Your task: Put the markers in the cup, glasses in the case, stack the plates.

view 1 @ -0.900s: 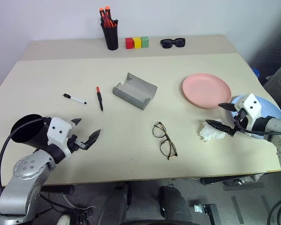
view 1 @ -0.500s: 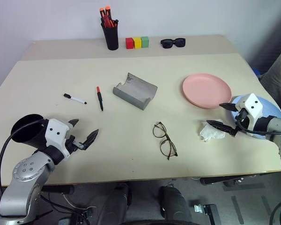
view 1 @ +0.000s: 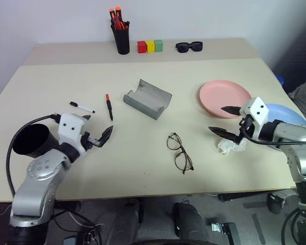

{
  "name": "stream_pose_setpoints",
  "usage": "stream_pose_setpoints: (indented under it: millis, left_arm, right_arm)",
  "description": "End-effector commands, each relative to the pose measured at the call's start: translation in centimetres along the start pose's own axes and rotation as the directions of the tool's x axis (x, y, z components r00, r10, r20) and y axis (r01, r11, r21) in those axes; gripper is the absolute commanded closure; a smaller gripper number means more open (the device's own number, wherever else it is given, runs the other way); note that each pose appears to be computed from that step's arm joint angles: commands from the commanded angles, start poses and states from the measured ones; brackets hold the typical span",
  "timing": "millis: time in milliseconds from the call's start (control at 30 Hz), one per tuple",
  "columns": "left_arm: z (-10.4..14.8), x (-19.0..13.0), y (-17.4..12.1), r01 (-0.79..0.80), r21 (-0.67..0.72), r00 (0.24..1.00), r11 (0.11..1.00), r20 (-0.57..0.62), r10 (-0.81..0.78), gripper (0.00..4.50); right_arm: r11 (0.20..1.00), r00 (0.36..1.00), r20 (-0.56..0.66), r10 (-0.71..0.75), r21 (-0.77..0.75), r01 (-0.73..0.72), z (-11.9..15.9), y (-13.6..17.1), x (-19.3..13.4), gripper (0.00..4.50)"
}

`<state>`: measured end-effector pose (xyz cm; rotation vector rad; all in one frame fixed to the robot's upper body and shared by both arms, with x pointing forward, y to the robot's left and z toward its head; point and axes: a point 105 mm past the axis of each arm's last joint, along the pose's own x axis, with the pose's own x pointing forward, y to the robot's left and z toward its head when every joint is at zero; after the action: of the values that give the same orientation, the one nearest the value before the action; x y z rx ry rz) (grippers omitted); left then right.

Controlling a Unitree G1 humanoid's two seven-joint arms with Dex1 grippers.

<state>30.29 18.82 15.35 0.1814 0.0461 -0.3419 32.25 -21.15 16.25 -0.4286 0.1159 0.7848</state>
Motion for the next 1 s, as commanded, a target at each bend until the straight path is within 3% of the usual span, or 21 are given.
stream_pose_setpoints:
  millis: [33,167,267,433,633,1000]
  left_arm:
    - [1.4,2.2,-0.4,-0.075,-0.044,0.997,0.996,-0.027,0.074,0.07]
    - [2.5,4.7,0.4,-0.208,-0.106,0.976,0.972,-0.082,0.2,0.07]
    - [3.0,6.6,2.0,-0.412,-0.103,0.9,0.906,-0.2,0.386,0.07]
    - [2.1,8.5,2.5,-0.54,-0.09,0.78,0.837,-0.427,0.457,0.07]
    - [0.2,10.0,2.0,-0.57,-0.185,0.71,0.8,-0.6,0.367,0.07]
    - [-1.1,11.5,0.6,-0.544,-0.231,0.679,0.807,-0.686,0.261,0.07]
  right_arm:
    - [1.0,0.996,0.091,0.007,-0.019,-0.005,2.6,1.2,0.7,0.0]
    - [0.999,0.992,0.121,0.043,-0.006,-0.042,3.0,2.7,2.0,0.0]
    - [0.996,0.982,0.164,0.094,-0.014,-0.093,4.0,4.0,3.4,0.0]
    - [0.979,0.949,0.238,0.204,-0.049,-0.199,6.2,7.0,5.3,0.0]
    - [0.954,0.912,0.283,0.296,-0.048,-0.295,7.1,11.0,6.6,0.0]
    - [0.949,0.908,0.289,0.304,-0.002,-0.317,7.0,13.3,6.5,0.0]
